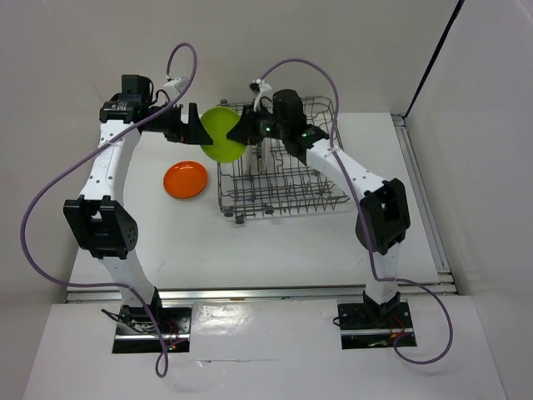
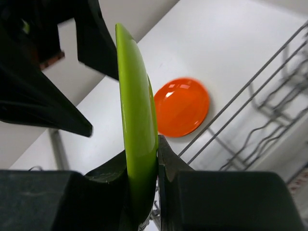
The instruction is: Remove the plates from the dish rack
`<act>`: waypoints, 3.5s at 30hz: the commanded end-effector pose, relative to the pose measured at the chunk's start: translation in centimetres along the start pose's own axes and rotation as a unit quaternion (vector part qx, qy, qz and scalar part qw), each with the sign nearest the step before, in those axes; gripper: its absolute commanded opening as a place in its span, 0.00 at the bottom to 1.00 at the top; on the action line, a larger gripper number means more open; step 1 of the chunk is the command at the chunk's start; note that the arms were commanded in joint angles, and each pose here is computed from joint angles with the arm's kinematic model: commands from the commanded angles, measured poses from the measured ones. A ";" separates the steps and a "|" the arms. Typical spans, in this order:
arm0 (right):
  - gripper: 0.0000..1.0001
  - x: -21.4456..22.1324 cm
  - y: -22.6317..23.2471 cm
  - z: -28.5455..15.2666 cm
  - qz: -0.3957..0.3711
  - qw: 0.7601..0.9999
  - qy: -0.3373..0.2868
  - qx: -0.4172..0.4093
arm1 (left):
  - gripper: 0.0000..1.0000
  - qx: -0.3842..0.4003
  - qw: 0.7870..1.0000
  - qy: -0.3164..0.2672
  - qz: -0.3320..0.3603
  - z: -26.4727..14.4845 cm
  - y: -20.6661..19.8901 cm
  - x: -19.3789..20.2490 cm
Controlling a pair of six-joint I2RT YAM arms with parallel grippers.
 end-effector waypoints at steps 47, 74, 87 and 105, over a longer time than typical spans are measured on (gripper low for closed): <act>0.76 0.5 -1.7 -4.0 -0.030 0.984 0.050 0.170 | 0.14 -0.157 0.950 0.064 -0.263 2.1 21.0 5.5; 0.76 0.7 -3.3 -4.0 -0.010 0.966 0.089 0.242 | 0.84 -0.320 0.921 0.170 -0.140 1.7 19.7 6.2; 0.76 4.0 -6.2 -3.2 -0.001 0.932 0.156 0.326 | 0.85 -0.370 0.912 0.150 -0.093 -0.4 18.6 4.5; 0.60 10.1 -11.8 1.8 0.031 0.894 0.205 0.397 | 0.85 -0.295 0.949 0.079 -0.080 -3.8 11.2 3.8</act>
Point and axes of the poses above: each gripper's point midway between its finger pads, its own z axis out along the fingers, its own y axis along the line the jaws close on, x = y × z, the point moved 6 cm from there along -z, back along the fingers, and after that the axes turned 13 degrees about -z, right-handed, at the moved point
